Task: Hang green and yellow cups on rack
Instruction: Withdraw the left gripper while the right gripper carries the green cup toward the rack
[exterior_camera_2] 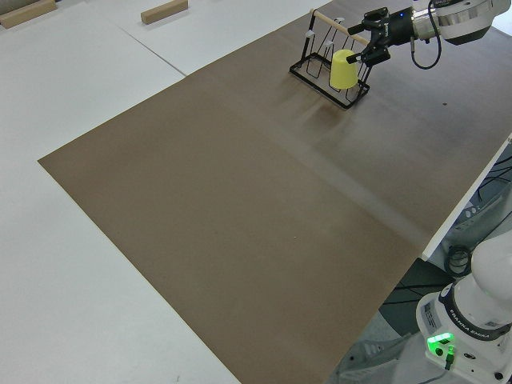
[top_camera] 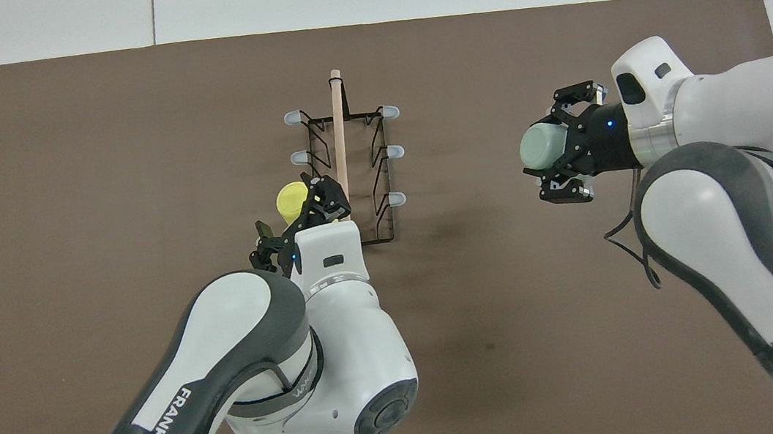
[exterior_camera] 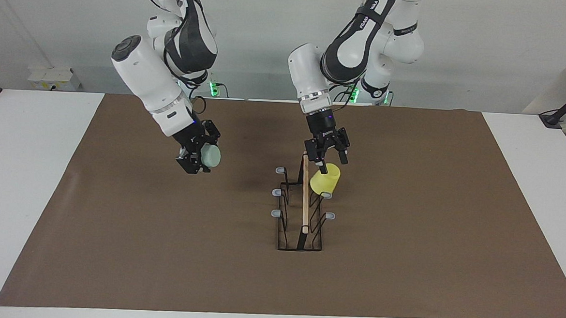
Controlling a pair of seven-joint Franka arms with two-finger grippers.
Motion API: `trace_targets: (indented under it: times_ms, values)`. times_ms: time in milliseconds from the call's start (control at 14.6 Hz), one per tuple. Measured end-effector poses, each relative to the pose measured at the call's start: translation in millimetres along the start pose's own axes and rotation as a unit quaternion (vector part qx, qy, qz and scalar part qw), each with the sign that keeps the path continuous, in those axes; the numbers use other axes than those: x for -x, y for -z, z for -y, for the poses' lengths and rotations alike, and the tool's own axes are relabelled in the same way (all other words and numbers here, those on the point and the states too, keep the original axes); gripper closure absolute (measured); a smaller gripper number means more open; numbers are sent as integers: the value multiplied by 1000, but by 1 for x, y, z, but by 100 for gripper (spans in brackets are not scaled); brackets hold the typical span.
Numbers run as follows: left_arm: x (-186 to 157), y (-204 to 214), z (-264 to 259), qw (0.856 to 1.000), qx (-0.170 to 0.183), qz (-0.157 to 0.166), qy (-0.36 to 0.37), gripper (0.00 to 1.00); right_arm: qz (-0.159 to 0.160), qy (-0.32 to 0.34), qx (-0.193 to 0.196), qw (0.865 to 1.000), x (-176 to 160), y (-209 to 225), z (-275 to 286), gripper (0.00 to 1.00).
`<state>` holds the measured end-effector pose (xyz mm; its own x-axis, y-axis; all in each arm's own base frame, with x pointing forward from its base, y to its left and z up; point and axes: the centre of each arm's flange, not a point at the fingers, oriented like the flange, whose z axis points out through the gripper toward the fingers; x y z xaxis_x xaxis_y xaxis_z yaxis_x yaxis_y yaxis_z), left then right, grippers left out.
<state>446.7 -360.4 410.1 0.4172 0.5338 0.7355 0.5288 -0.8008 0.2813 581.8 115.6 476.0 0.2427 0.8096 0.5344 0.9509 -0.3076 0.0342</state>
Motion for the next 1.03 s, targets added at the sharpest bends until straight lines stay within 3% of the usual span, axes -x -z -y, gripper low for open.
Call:
trace_targets:
  times_ms: [275,550,756,1031]
  values:
    - [-17,4,-8,1000,-7,16,-11,0,-92,-6,-10,996,-1,0,7,37]
    - [-78,-9,-9,997,-29,38,-55,0,-192,-7,-3,981,19,8,15,37]
    - [-132,-35,6,993,-49,68,-80,0,-269,-9,1,963,33,8,24,37]
    - [-203,-69,38,985,-44,122,-110,0,-371,-36,26,927,48,-27,44,37]
